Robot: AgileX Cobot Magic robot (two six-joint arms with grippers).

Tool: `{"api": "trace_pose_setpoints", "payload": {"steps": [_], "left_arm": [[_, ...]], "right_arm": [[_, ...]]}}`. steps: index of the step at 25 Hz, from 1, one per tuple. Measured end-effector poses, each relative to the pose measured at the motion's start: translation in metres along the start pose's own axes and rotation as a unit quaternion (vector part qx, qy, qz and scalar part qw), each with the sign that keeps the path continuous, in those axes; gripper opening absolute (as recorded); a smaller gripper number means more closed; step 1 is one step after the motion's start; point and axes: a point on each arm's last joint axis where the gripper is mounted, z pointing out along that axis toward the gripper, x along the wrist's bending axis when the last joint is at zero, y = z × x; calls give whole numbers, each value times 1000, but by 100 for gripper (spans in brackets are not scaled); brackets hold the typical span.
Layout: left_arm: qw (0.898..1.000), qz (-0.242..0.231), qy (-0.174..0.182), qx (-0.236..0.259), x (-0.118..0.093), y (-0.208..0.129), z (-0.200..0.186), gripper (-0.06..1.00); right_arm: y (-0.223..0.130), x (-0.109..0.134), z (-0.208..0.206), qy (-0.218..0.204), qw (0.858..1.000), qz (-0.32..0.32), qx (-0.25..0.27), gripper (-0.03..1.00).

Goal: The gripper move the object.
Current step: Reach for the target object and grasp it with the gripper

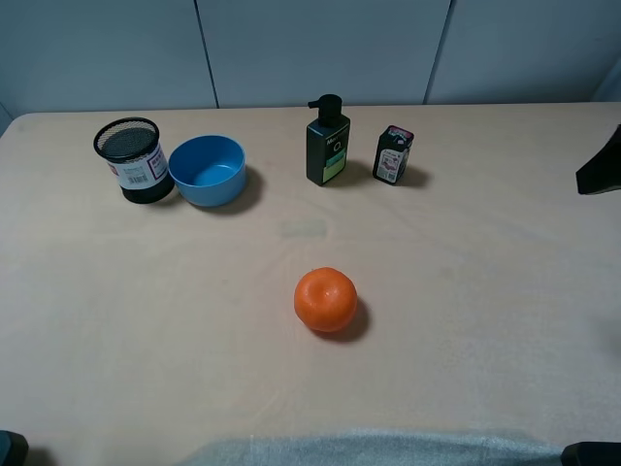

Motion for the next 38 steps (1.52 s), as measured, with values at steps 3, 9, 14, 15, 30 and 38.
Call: {"api": "trace_pose_setpoints", "payload": {"steps": [3,9,14,15,30,38], "left_arm": [[1000,0,0,0,0,0,0,79],[1000,0,0,0,0,0,0,79],[1000,0,0,0,0,0,0,79],[1000,0,0,0,0,0,0,79],[1000,0,0,0,0,0,0,79],[1000,0,0,0,0,0,0,79]], "right_arm": [[4,16,10,20,999,-43,5,69],[4,67,36,70,990,-119,40,69],[-6,103,64,82,977,-176,86,69],[-8,109,68,84,975,-184,91,69],[-29,156,120,92,958,-242,122,69],[-30,159,144,83,958,-240,130,69]]}}
